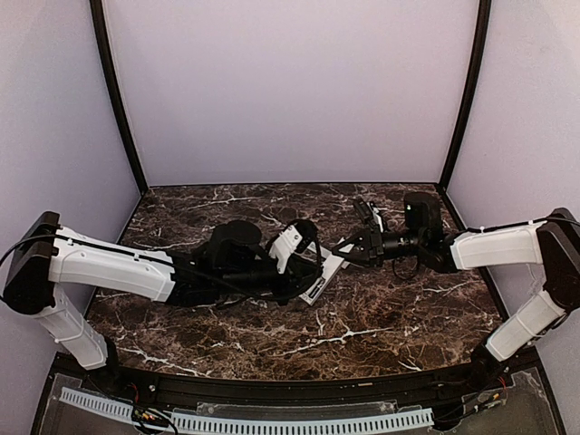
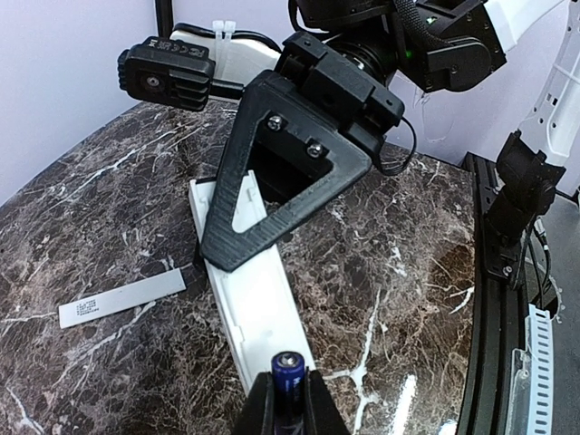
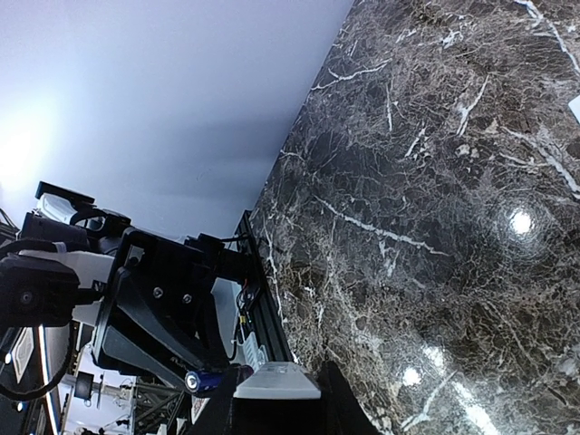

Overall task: Load the batteries into the remote control
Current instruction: Place the battery in the battery compartment.

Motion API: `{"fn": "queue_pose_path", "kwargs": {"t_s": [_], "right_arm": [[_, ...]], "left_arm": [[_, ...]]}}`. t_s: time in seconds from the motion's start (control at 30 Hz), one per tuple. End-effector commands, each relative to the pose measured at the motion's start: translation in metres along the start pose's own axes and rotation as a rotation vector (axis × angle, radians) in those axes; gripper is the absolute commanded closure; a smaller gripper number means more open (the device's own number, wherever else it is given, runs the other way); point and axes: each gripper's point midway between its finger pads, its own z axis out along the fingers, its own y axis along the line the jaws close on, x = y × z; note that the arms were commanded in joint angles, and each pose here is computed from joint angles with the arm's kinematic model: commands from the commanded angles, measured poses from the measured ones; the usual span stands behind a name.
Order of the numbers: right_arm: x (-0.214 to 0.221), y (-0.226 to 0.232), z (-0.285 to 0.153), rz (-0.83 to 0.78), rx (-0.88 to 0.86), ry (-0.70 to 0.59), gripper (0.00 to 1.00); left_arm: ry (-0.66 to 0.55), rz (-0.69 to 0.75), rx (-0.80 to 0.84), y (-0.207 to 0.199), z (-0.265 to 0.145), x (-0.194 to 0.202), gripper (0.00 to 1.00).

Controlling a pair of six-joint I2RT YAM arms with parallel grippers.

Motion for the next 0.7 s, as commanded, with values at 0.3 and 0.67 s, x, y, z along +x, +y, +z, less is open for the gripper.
{"fn": "queue_pose_path", "kwargs": {"t_s": [0.3, 0.67], "right_arm": [[-0.013, 0.019, 0.002, -0.052, -0.040, -0.029, 1.00], [-0.014, 0.019, 0.001, -0.052, -0.038, -0.027, 1.00]], "left_arm": [[0.039, -0.024, -0.016, 0.002, 0.004, 0.017, 1.00], [0.099, -0.030, -0.033, 0.005, -0.004, 0.036, 0.90]]}}
